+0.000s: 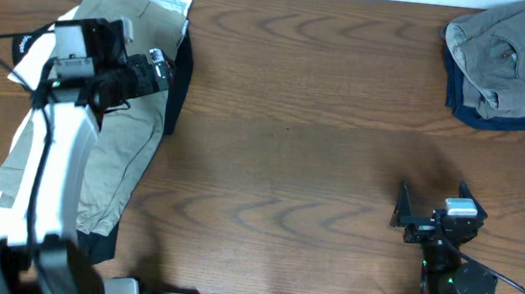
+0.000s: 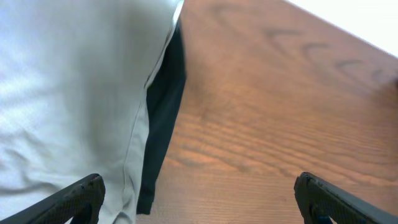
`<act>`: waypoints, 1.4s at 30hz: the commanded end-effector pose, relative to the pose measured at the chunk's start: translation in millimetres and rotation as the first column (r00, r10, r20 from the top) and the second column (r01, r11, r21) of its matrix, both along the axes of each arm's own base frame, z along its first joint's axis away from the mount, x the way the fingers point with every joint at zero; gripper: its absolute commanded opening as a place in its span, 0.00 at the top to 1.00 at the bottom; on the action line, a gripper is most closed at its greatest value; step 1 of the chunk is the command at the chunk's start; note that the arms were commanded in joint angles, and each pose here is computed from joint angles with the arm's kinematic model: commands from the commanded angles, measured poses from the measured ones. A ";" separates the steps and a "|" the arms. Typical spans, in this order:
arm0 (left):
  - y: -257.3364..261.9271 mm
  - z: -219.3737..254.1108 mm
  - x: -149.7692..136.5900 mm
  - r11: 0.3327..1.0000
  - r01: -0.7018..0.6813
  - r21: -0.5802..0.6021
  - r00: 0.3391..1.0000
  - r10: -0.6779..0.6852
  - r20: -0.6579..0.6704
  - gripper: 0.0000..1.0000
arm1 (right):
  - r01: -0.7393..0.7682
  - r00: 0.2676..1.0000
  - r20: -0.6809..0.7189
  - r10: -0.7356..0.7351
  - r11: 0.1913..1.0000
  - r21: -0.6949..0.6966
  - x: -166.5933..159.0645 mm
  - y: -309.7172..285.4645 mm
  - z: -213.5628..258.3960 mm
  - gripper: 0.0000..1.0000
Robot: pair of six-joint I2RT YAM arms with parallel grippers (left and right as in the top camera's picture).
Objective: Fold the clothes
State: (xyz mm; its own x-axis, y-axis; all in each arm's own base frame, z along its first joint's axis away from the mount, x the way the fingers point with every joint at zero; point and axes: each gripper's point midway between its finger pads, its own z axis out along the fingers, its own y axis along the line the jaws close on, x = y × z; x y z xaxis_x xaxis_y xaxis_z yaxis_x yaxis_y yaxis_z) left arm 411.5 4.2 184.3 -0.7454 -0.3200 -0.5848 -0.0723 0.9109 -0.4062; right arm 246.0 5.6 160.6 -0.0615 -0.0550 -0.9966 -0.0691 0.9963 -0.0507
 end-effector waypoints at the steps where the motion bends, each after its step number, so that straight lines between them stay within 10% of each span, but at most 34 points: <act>1: -14.1 36.7 -15.6 0.988 0.099 0.115 0.986 -0.113 0.126 0.02 | -0.004 1.000 0.004 0.004 1.000 -0.009 -0.1 1.4 -0.8 0.01; 18: -38.4 28.2 -128.1 0.951 0.070 0.301 0.827 -0.224 0.516 0.02 | -0.004 1.000 0.004 0.004 1.000 -0.009 -0.1 1.4 -0.8 0.01; 33: -38.5 -27.2 -159.6 0.960 -0.016 0.278 0.694 -0.189 0.694 0.02 | -0.004 1.000 0.004 0.004 1.000 -0.009 -0.1 1.4 -0.8 0.01; 42: -34.7 -35.9 -166.8 0.960 -0.034 0.278 0.721 -0.169 0.672 0.02 | -0.004 1.000 0.004 0.004 1.000 -0.009 -0.1 1.4 -0.8 0.01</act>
State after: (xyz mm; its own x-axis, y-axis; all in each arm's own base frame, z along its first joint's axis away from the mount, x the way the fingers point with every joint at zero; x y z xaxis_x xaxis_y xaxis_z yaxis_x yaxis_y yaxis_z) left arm 245.8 -33.9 148.8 -0.1251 -0.0472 -0.9910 0.2199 0.9727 -0.0741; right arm 245.9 5.1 161.0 -0.0591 -0.0552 -0.9967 -0.0659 0.9965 -0.0513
